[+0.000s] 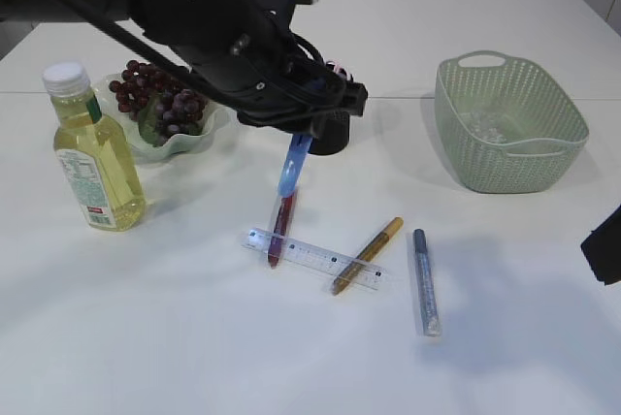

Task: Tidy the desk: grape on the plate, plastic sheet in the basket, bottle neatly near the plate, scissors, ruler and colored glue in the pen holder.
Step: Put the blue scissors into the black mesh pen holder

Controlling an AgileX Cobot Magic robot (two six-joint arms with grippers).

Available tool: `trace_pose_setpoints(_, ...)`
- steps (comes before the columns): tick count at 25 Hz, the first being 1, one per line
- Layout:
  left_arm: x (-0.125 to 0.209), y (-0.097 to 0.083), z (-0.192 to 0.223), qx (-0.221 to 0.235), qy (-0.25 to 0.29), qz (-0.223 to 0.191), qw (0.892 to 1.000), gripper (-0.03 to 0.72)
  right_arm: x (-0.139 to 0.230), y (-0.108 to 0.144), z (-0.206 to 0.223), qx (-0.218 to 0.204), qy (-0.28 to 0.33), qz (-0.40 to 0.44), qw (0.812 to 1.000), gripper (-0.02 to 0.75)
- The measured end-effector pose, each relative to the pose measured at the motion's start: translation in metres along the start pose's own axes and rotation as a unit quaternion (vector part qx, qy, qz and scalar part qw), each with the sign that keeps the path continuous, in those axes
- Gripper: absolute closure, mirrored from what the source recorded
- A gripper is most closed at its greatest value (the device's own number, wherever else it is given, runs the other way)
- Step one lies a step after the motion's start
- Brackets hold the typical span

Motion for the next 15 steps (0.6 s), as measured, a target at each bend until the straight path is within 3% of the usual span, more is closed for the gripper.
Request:
trace_pose_setpoints(6,-0.032,0.019,-0.001,-0.001,-0.103,0.013,0.995,0.529,0.0,0.0,0.0,0.0,0.0,0.0,1.0,0.388)
trace_pose_setpoints(15,-0.076,0.047,-0.011,0.014,-0.267,0.028,0.963,0.529,-0.001,-0.003,0.0,0.01,-0.002,-0.003,1.0,0.388)
Point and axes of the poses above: a point on each arm's last joint axis where the gripper is mounted, z pointing out along that axis toward the gripper, y along the wrist's bending axis when the last joint is at zero, x = y × z, the point moved 5 cm from there along z, pointing out along that axis toward the gripper, and after that the axes turned 13 degrees about z, right-handed, at the moved point
